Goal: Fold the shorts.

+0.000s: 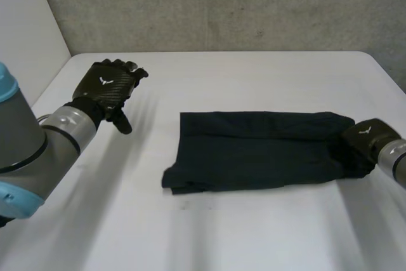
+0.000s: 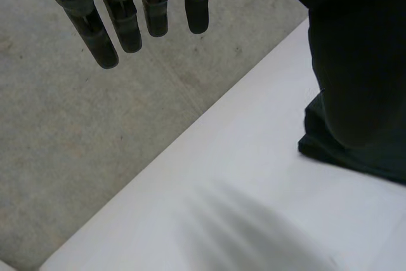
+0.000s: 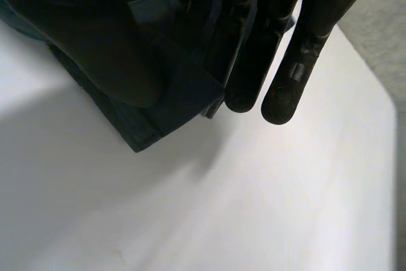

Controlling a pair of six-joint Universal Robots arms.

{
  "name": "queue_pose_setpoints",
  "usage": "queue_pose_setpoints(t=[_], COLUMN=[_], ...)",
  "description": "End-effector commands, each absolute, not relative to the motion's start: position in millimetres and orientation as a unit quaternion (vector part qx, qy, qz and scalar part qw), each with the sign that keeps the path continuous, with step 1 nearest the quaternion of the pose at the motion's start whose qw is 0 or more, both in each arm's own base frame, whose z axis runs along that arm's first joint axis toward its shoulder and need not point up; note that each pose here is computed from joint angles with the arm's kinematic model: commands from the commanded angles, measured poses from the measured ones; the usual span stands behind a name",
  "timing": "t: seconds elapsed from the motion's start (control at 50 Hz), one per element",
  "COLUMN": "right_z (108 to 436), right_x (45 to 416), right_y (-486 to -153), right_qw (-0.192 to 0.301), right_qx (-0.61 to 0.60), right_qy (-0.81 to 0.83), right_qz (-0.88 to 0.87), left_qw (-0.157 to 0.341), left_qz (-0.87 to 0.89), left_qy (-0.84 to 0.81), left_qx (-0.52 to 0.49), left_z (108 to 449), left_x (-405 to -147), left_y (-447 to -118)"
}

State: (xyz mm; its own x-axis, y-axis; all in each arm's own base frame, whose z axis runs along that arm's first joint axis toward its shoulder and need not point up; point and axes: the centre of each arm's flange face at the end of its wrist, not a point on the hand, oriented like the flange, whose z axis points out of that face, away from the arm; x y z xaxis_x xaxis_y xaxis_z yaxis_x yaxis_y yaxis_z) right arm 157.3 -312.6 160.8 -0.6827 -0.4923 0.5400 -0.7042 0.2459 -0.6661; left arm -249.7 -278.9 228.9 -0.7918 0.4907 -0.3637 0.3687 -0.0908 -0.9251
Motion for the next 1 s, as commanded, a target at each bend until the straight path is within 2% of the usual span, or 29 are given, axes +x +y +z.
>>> queue_pose_setpoints(t=[0.02, 0.1, 0.2, 0.22, 0.28, 0.3, 0.38, 0.46, 0.56, 0.58, 0.68, 0.74, 0.84, 0.92, 1.0], right_z=[198.7, 219.7, 220.6, 216.2, 202.5, 192.1, 168.2, 159.3, 175.6, 181.4, 251.3, 271.7, 271.4, 250.4, 225.0], right_x=[195.1, 248.2, 309.1, 332.8, 361.7, 374.7, 391.0, 396.9, 397.7, 396.8, 375.3, 353.7, 334.9, 331.7, 335.5], right_y=[-314.9, -295.6, -262.8, -246.1, -221.4, -206.6, -183.5, -172.3, -178.9, -181.8, -209.1, -236.7, -261.8, -270.0, -278.0], right_qw=[0.125, 0.092, 0.037, 0.008, -0.038, -0.067, -0.14, -0.201, -0.244, -0.251, -0.302, -0.303, -0.289, -0.266, -0.249], right_qx=[0.431, 0.478, 0.539, 0.563, 0.6, 0.621, 0.655, 0.668, 0.624, 0.611, 0.469, 0.375, 0.298, 0.292, 0.302], right_qy=[-0.73, -0.673, -0.61, -0.585, -0.551, -0.535, -0.507, -0.486, -0.516, -0.525, -0.578, -0.619, -0.663, -0.697, -0.725], right_qz=[0.516, 0.557, 0.58, 0.583, 0.579, 0.57, 0.542, 0.526, 0.533, 0.538, 0.596, 0.621, 0.623, 0.599, 0.567], left_qw=[0.049, 0.049, 0.052, 0.051, 0.052, 0.052, 0.052, 0.065, 0.085, 0.087, 0.099, 0.115, 0.174, 0.189, 0.177], left_qz=[0.655, 0.657, 0.661, 0.661, 0.666, 0.667, 0.675, 0.681, 0.693, 0.696, 0.709, 0.712, 0.686, 0.646, 0.609], left_qy=[-0.685, -0.683, -0.679, -0.679, -0.675, -0.674, -0.669, -0.669, -0.664, -0.663, -0.651, -0.645, -0.658, -0.695, -0.731], left_qx=[-0.315, -0.314, -0.315, -0.314, -0.315, -0.315, -0.308, -0.292, -0.266, -0.263, -0.253, -0.251, -0.257, -0.254, -0.25], left_z=[222.4, 223.7, 225.8, 226.2, 229.2, 229.8, 235.9, 241.8, 254.1, 256.4, 269.5, 274.7, 262.5, 244.7, 223.1], left_x=[-243.2, -243.6, -246.2, -246.2, -247.8, -247.9, -247.3, -248.1, -249.2, -249.5, -254.1, -262.4, -295.4, -308.7, -319.0], left_y=[-268.3, -268.2, -266.9, -267.2, -267.1, -267.5, -269.7, -272.3, -279.1, -280.1, -285.6, -285.1, -270.7, -256.9, -244.1])
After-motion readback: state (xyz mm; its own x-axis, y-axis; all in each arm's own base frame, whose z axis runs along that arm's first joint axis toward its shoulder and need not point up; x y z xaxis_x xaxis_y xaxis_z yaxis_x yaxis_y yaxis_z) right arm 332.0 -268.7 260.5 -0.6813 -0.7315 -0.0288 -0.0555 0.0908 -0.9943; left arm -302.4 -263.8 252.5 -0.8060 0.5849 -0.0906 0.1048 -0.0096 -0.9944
